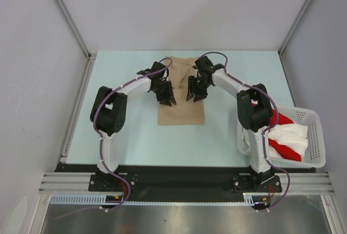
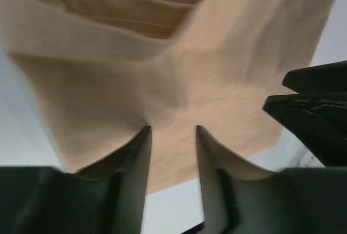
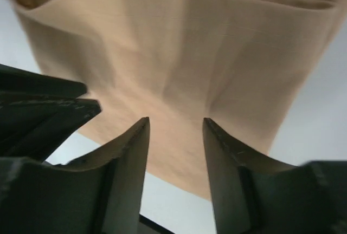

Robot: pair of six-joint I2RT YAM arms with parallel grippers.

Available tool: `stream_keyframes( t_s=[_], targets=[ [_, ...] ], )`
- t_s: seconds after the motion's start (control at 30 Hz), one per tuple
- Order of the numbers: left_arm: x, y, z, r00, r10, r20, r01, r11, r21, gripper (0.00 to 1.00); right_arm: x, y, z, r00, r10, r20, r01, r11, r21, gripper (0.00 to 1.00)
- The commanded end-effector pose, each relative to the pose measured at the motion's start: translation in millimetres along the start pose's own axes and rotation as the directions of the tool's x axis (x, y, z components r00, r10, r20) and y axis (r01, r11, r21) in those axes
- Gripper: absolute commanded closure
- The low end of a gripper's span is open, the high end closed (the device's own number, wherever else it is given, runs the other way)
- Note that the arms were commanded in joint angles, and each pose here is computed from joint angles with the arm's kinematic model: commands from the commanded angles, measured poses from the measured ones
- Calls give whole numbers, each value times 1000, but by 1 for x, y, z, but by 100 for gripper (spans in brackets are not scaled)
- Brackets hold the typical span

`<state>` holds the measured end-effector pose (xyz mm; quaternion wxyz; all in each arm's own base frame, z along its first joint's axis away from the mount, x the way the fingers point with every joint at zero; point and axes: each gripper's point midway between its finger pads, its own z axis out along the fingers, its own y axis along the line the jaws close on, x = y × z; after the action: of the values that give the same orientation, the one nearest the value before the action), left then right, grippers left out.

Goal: Fold and stack the t-shirts
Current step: Fold the tshirt

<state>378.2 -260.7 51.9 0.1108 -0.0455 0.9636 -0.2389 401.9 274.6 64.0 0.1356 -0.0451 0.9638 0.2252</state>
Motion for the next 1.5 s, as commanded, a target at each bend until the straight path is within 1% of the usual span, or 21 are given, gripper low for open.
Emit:
stream_keyframes(
  t_s=[0.0,0.07,0.1,0.13,0.2,0.23,0.3,0.37,0.47,0.53,0.63,0.9,1.03,1.17,1.2,1.23,1.27,1.33,1.37,1.4,1.47],
  targets=[
    [-28,-12,-40,990,50,130,-54,998,24,53,-12,-5,-15,1000,18,26,-17,1000,-16,48],
    [-24,-12,-55,983,81,167,-87,996,25,45,7,-18,-20,1000,-9,-1,9,1000,13,44],
    [-11,-4,-56,986,84,144,-87,996,12,43,10,-16,-33,1000,-24,8,23,1000,10,36],
    [-4,-2,-69,984,94,153,-97,995,7,42,17,-19,-38,1000,-22,-3,22,1000,14,34],
    [24,17,-68,991,83,103,-81,996,-20,41,41,-31,-40,999,-22,-49,24,999,27,30],
    [30,17,-76,989,89,116,-89,996,-8,41,45,-27,-50,999,-28,-46,28,1000,0,27],
    [58,33,-66,996,69,52,-69,998,-6,41,66,-33,-48,996,-7,-90,4,1000,-30,27],
    [71,37,-58,997,71,9,-72,997,23,42,73,-30,-53,997,9,-82,-17,995,-98,27],
    [86,53,-45,998,40,-39,-39,999,28,51,87,-30,-49,994,42,-101,-60,982,-181,30],
    [81,62,-42,1000,15,-20,-15,1000,23,51,95,-35,-43,989,81,-125,-105,973,-204,34],
    [79,74,-38,999,-36,-34,37,999,24,47,101,-41,-38,983,129,-133,-157,961,-228,43],
    [85,79,-21,989,-133,-66,136,990,38,43,106,-51,-23,970,195,-142,-226,940,-254,44],
    [88,82,-11,982,-163,-91,167,985,31,46,102,-50,-20,965,220,-143,-252,931,-263,44],
    [87,89,-6,981,-173,-91,174,985,0,55,102,-55,-17,961,240,-140,-268,933,-241,49],
    [89,89,-6,980,-176,-96,176,984,-5,58,103,-56,-17,960,243,-142,-271,933,-236,58],
    [89,91,-6,979,-180,-96,180,984,-11,61,104,-57,-15,958,246,-149,-276,932,-234,63],
    [91,94,-5,978,-184,-101,182,983,-25,71,107,-57,-15,957,246,-156,-278,933,-230,71],
    [94,98,-5,977,-187,-102,183,982,-49,84,109,-57,-14,957,242,-157,-274,935,-227,78],
    [94,101,-5,978,-186,-96,181,981,-63,98,111,-57,-14,957,239,-162,-271,937,-222,81],
    [99,105,-7,976,-192,-102,185,980,-78,100,113,-55,-14,959,229,-166,-262,939,-221,89],
    [104,107,-10,977,-191,-97,184,979,-83,100,122,-55,-16,959,220,-177,-254,945,-208,95]
  ],
)
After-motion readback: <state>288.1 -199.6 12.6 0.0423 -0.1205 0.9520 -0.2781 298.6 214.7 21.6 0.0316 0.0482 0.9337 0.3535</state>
